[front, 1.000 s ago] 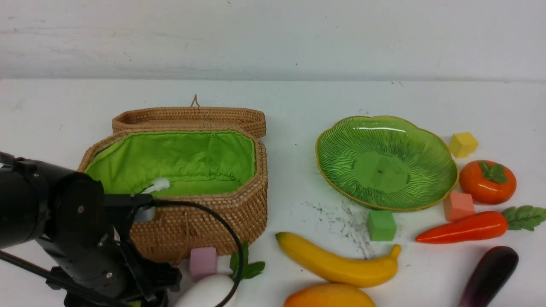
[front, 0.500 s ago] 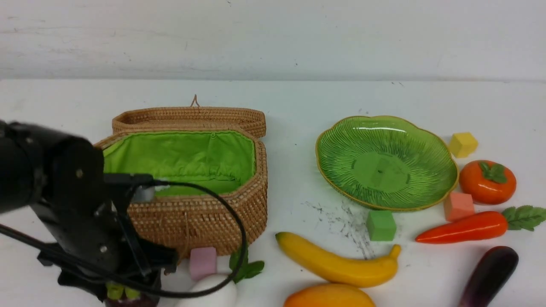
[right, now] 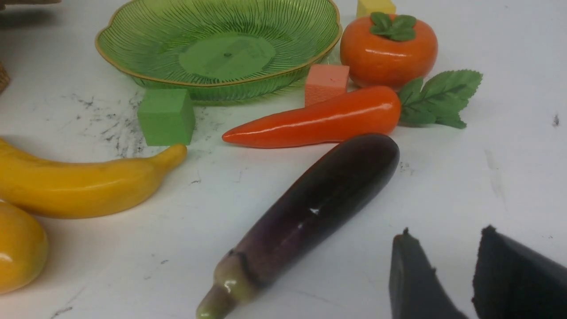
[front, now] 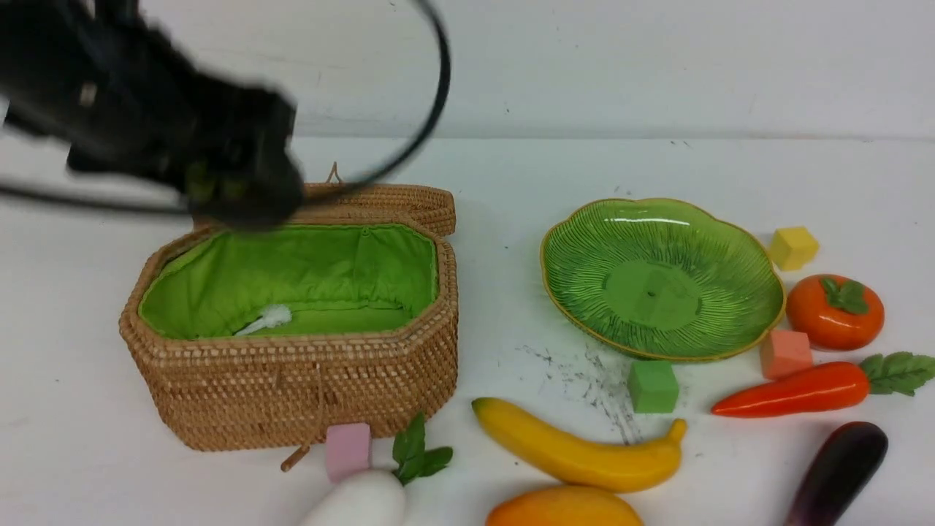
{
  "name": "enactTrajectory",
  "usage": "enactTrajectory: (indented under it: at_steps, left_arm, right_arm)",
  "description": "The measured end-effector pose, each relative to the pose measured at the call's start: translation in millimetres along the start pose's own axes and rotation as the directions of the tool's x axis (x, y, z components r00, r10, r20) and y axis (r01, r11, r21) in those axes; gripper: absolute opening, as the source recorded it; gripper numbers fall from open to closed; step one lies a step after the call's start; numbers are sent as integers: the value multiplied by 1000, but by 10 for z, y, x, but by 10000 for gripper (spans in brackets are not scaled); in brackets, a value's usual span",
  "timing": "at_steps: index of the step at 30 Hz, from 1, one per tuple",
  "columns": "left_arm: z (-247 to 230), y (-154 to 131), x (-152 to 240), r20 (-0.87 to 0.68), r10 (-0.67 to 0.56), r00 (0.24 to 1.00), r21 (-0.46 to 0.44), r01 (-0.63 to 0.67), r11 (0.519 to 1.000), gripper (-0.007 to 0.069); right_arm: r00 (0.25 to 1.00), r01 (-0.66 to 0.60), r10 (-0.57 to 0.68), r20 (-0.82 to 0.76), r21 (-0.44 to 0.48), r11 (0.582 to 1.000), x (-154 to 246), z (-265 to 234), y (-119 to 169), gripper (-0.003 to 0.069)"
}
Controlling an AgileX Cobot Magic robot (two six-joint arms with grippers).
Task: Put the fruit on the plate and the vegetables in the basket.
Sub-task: Grab a mangosteen with your left arm and put it on the plate on the right
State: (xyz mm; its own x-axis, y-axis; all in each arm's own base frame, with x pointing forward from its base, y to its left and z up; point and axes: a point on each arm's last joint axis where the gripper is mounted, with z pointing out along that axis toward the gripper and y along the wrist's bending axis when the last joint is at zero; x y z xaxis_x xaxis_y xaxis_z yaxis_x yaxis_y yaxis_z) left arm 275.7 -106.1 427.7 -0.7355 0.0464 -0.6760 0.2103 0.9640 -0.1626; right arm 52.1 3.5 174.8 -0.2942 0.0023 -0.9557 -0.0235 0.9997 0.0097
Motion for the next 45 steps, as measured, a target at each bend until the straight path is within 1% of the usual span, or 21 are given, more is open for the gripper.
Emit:
enactTrajectory:
  at_steps: [2, 3, 4, 6, 8, 9, 11, 14, 17, 19, 23, 28, 32, 35, 40, 45]
  left_arm:
    - [132, -55, -226, 55, 0, 998, 20, -1, 1000, 527]
    - [247, -86, -309, 54, 3, 999, 32, -4, 999, 527]
    - [295, -92, -305, 43, 4, 999, 34, -6, 999, 527]
    - [708, -230, -457, 1, 43, 999, 82, -43, 996, 527]
    - [956, -400, -519, -26, 92, 995, 128, -88, 988, 527]
    - [1200, -549, -523, -57, 140, 989, 161, -129, 979, 527]
    - [1392, -800, -533, -62, 208, 976, 203, -192, 960, 527]
    - [1737, -1190, -443, -77, 310, 948, 248, -283, 926, 527]
    - [2009, -1492, -310, -81, 390, 917, 259, -358, 897, 527]
    - [2227, -1621, -190, -82, 437, 896, 237, -409, 881, 527]
    - [2541, -1681, -113, -27, 468, 883, 192, -455, 870, 527]
    - [2756, -1719, -94, 45, 444, 895, 202, -443, 873, 527]
    - [2886, -1718, -30, 37, 446, 894, 202, -443, 873, 527]
    - [2926, -1703, -9, 16, 404, 915, 190, -400, 897, 527]
    - [2935, -1650, -30, 3, 332, 943, 129, -330, 935, 527]
    - [2937, -1632, -28, -8, 310, 951, 110, -308, 945, 527]
  right_arm:
    - [1000, 0, 0, 0, 0, 1000, 0, 0, 0, 238]
    - [1000, 0, 0, 0, 0, 1000, 0, 0, 0, 238]
    - [1000, 0, 0, 0, 0, 1000, 0, 0, 0, 238]
    - [1000, 0, 0, 0, 0, 1000, 0, 0, 0, 238]
    - [1000, 1, -1, 0, 0, 1000, 0, 0, 0, 238]
    - [1000, 1, -1, 0, 0, 1000, 0, 0, 0, 238]
    - [1000, 1, -1, 0, 0, 1000, 0, 0, 0, 238]
    - [1000, 0, 0, 0, 0, 1000, 0, 0, 0, 238]
    - [1000, 0, 0, 0, 0, 1000, 0, 0, 0, 238]
    - [1000, 0, 0, 0, 0, 1000, 0, 0, 0, 238]
    - [1000, 0, 0, 0, 0, 1000, 0, 0, 0, 238]
    - [1000, 0, 0, 0, 0, 1000, 0, 0, 0, 238]
    - [1000, 0, 0, 0, 0, 1000, 0, 0, 0, 238]
    - [1000, 0, 0, 0, 0, 1000, 0, 0, 0, 238]
    - [1000, 0, 0, 0, 0, 1000, 0, 0, 0, 238]
    - [1000, 0, 0, 0, 0, 1000, 0, 0, 0, 238]
